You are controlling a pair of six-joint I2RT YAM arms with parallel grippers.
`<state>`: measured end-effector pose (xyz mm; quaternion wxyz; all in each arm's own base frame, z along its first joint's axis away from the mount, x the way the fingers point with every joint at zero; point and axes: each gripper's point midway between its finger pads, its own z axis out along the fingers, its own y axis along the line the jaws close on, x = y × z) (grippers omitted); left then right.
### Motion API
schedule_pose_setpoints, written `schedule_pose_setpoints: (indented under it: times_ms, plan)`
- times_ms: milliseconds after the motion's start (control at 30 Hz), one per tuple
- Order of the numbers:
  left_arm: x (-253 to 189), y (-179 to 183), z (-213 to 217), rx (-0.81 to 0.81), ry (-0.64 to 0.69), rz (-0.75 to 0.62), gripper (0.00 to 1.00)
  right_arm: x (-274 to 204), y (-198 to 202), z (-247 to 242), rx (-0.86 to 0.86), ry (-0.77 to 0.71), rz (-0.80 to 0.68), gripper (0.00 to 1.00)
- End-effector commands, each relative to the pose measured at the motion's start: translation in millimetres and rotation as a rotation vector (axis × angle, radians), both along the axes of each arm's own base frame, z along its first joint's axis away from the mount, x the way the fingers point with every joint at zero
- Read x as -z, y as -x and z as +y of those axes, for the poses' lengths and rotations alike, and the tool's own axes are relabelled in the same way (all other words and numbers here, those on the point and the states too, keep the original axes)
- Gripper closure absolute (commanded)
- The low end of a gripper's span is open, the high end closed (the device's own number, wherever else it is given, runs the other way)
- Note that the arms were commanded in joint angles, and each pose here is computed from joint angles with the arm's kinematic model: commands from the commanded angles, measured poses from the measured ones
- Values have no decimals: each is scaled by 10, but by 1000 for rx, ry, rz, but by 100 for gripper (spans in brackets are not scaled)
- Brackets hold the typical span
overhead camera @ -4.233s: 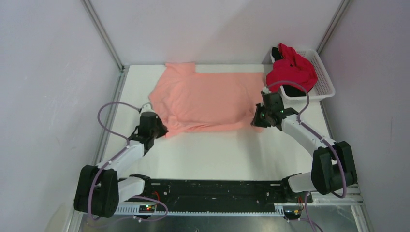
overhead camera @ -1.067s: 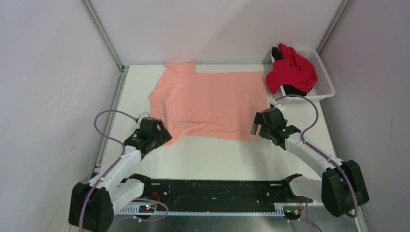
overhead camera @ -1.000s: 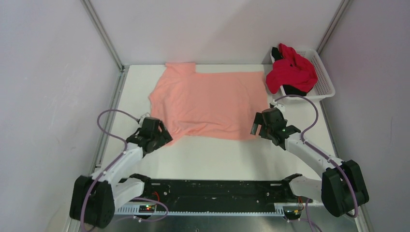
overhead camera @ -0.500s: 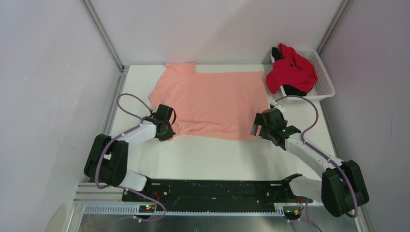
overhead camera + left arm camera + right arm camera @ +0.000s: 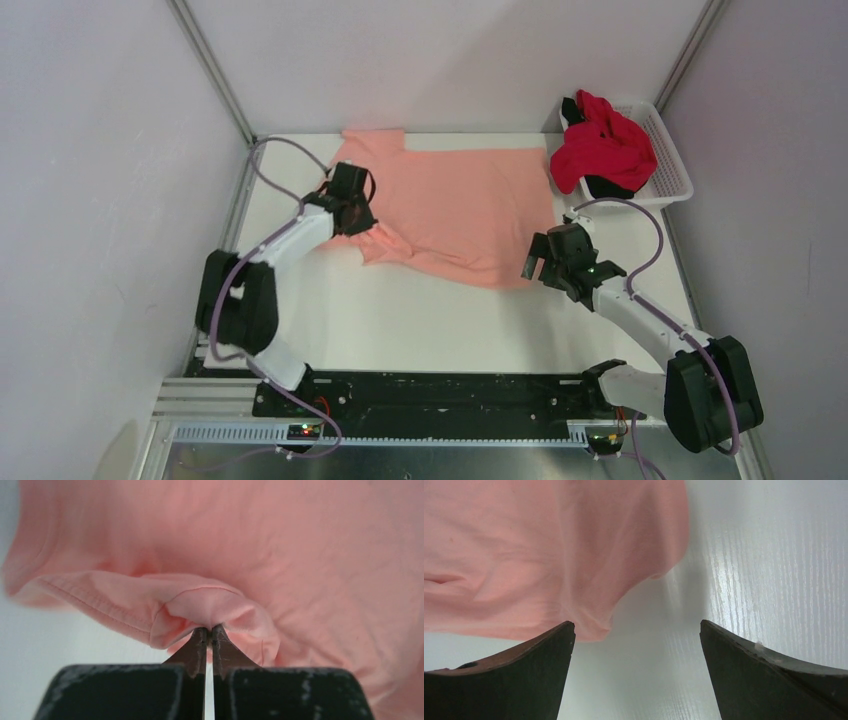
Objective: Fold and stack the t-shirts
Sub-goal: Flatten out the tshirt
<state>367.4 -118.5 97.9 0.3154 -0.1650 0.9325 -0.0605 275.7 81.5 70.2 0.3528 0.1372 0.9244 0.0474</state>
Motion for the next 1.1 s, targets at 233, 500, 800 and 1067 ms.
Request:
schedule_pose_setpoints:
  times_ms: [233,500,800,1067]
  plan:
    - [-27,-1019,-337,121,51,-37,16,-3,-76,-37,1,-15,-14,1]
    - [-446,-613,99,20,-54,-133,0,-15,-79,-52,8,-14,-19,0]
    - [-195,-501,-7,111,-12,-96,7,46,-77,-38,4,-12,1,1]
    - [91,-647,-338,528,-52,-116,14,88,-71,-10,-6,-20,16,1]
